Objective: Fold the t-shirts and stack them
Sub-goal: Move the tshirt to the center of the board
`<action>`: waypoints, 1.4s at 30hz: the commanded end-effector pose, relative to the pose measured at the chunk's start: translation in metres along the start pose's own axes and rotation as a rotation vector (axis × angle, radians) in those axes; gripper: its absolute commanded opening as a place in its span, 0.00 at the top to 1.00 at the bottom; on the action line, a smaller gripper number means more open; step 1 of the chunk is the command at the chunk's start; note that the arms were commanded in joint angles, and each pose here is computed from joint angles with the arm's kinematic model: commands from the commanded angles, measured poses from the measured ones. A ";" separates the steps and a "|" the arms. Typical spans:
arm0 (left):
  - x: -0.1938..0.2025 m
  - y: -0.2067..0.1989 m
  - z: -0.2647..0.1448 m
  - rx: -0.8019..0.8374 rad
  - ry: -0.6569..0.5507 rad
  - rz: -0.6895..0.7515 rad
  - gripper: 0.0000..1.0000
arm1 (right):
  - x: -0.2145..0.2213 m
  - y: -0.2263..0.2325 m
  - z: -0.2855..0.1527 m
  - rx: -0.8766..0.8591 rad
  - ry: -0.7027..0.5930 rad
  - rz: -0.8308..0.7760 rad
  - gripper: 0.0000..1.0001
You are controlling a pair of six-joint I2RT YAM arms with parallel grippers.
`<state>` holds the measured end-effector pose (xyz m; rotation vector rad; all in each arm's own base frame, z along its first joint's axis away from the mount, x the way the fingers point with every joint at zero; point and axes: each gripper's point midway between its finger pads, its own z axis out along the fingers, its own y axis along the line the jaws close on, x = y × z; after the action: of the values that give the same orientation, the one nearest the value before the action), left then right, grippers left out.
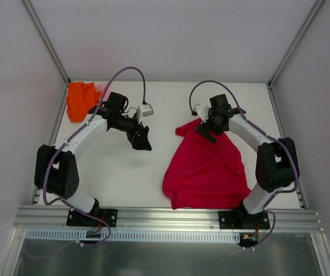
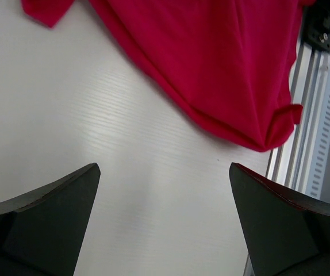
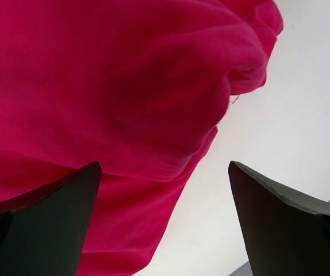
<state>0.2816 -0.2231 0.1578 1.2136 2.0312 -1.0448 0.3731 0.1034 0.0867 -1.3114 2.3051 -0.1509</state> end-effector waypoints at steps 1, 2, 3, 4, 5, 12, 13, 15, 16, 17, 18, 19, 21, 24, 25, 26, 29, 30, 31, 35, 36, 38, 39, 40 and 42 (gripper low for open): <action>0.031 -0.032 0.007 0.131 0.151 0.015 0.01 | -0.030 -0.025 -0.006 0.038 -0.097 0.007 0.00; 0.039 -0.035 0.013 0.154 0.188 0.015 0.01 | -0.034 -0.029 -0.007 0.038 -0.103 0.012 0.00; 0.045 -0.041 0.020 0.169 0.222 0.026 0.01 | -0.034 -0.028 -0.005 0.032 -0.101 0.015 0.00; 0.051 -0.043 0.023 0.169 0.236 0.026 0.01 | -0.035 -0.027 -0.002 0.024 -0.100 0.015 0.00; 0.053 -0.044 0.025 0.169 0.244 0.031 0.01 | -0.036 -0.028 -0.001 0.021 -0.102 0.015 0.00; 0.074 -0.072 0.045 0.313 0.378 -0.006 0.05 | -0.039 -0.032 0.002 0.020 -0.089 0.020 0.00; 0.079 -0.075 0.053 0.310 0.406 0.011 0.05 | -0.038 -0.032 0.002 0.023 -0.087 0.018 0.00; 0.082 -0.079 0.057 0.316 0.416 0.020 0.05 | -0.037 -0.030 0.003 0.017 -0.086 0.018 0.00; 0.082 -0.081 0.059 0.323 0.416 0.021 0.05 | -0.035 -0.030 0.003 0.016 -0.081 0.020 0.00; 0.082 -0.087 0.062 0.353 0.414 -0.002 0.05 | -0.035 -0.029 0.005 0.013 -0.078 0.018 0.00; 0.079 -0.090 0.063 0.369 0.414 -0.005 0.05 | -0.033 -0.029 0.006 0.010 -0.072 0.020 0.00; 0.083 -0.093 0.066 0.382 0.430 -0.020 0.05 | -0.034 -0.029 0.006 0.011 -0.071 0.018 0.00; 0.086 -0.101 0.073 0.394 0.465 -0.004 0.05 | -0.033 -0.030 0.008 0.012 -0.062 0.017 0.00; 0.087 -0.102 0.085 0.386 0.490 -0.010 0.05 | -0.033 -0.029 0.008 0.012 -0.062 0.017 0.01; 0.087 -0.102 0.088 0.386 0.492 -0.014 0.05 | -0.033 -0.029 0.008 0.009 -0.062 0.019 0.00; 0.088 -0.102 0.092 0.388 0.497 -0.028 0.05 | -0.033 -0.029 0.007 0.011 -0.065 0.021 0.00; 0.090 -0.109 0.100 0.409 0.508 -0.032 0.06 | -0.033 -0.028 0.007 0.006 -0.063 0.025 0.00; 0.090 -0.113 0.103 0.420 0.511 -0.029 0.07 | -0.033 -0.028 0.007 0.007 -0.058 0.023 0.00; 0.091 -0.116 0.105 0.426 0.518 -0.039 0.08 | -0.032 -0.028 0.008 0.007 -0.054 0.025 0.00; 0.087 -0.123 0.113 0.433 0.517 -0.040 0.09 | -0.033 -0.027 0.004 0.007 -0.058 0.027 0.00; 0.086 -0.124 0.116 0.429 0.512 -0.047 0.10 | -0.033 -0.027 0.004 0.007 -0.060 0.030 0.00; 0.085 -0.126 0.124 0.416 0.507 -0.053 0.10 | -0.034 -0.028 0.003 0.013 -0.059 0.029 0.00; 0.088 -0.126 0.126 0.414 0.510 -0.059 0.10 | -0.035 -0.028 0.003 0.013 -0.059 0.027 0.00; 0.087 -0.128 0.128 0.405 0.503 -0.071 0.11 | -0.036 -0.029 0.002 0.015 -0.063 0.027 0.00; 0.089 -0.128 0.131 0.402 0.488 -0.082 0.12 | -0.034 -0.038 -0.002 0.056 -0.046 0.035 0.00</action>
<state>0.1381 -0.3170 0.0590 1.8052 2.3105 -1.3002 0.4039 0.1131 0.0878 -1.2904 2.3003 -0.1225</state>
